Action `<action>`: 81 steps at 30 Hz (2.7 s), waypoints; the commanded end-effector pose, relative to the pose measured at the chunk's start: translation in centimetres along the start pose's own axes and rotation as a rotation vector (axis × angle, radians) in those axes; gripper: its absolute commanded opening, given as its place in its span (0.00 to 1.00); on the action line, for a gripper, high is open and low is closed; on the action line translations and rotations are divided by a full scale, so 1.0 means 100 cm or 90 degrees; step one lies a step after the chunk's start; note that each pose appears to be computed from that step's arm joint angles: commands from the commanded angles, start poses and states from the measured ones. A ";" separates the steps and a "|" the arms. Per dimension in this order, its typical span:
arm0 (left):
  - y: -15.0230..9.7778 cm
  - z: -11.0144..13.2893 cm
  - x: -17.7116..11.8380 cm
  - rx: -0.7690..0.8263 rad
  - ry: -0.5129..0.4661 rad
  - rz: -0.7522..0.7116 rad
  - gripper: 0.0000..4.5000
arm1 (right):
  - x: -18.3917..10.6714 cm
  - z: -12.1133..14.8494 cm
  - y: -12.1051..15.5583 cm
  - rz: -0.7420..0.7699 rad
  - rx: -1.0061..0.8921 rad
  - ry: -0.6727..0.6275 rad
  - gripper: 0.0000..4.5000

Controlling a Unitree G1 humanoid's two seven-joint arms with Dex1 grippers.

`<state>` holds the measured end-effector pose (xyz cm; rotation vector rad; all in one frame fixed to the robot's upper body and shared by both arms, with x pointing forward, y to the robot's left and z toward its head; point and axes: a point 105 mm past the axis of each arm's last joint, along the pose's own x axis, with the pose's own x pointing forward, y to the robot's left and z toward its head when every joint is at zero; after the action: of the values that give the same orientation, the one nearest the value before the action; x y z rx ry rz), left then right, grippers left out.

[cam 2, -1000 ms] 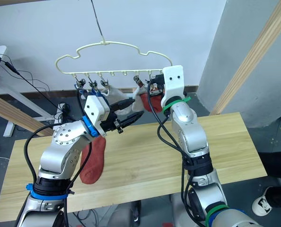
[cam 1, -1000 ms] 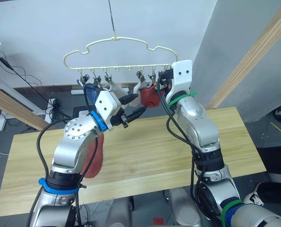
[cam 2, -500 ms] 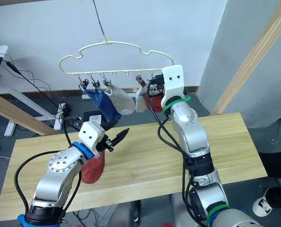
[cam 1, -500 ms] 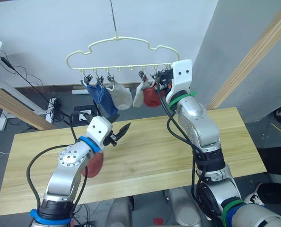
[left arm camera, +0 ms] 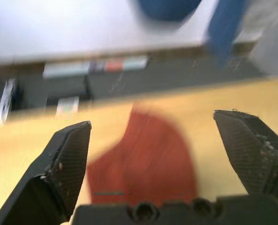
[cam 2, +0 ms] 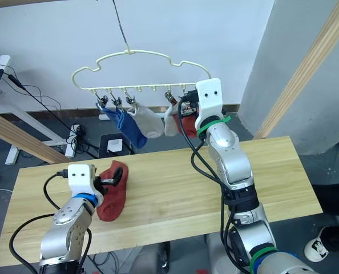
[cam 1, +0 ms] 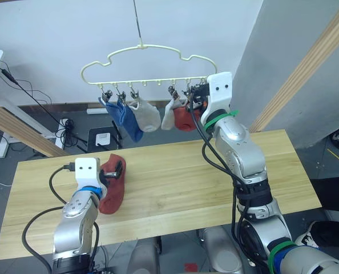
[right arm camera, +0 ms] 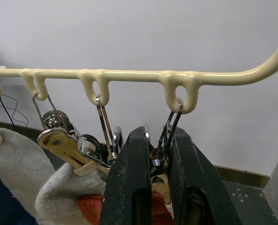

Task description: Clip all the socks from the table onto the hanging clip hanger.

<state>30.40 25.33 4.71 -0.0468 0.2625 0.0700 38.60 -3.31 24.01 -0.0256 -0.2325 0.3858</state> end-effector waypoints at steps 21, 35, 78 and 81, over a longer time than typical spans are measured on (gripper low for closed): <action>0.012 -0.048 0.008 0.053 0.130 0.038 0.36 | -0.004 0.012 0.009 0.021 0.001 -0.023 0.03; -0.069 -0.001 0.004 0.284 -0.070 -0.274 0.00 | -0.004 0.014 0.003 0.006 -0.001 -0.026 0.03; -0.239 0.118 0.033 0.004 -0.236 -0.459 0.00 | -0.010 0.018 -0.002 0.003 -0.009 -0.010 0.03; -0.241 0.121 0.030 0.007 -0.241 -0.469 0.00 | -0.009 0.017 -0.001 0.005 -0.008 -0.008 0.03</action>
<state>38.52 2.59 14.63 -0.0959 -0.0826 -0.6281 38.22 -4.07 23.99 -0.0459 -0.1883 0.3743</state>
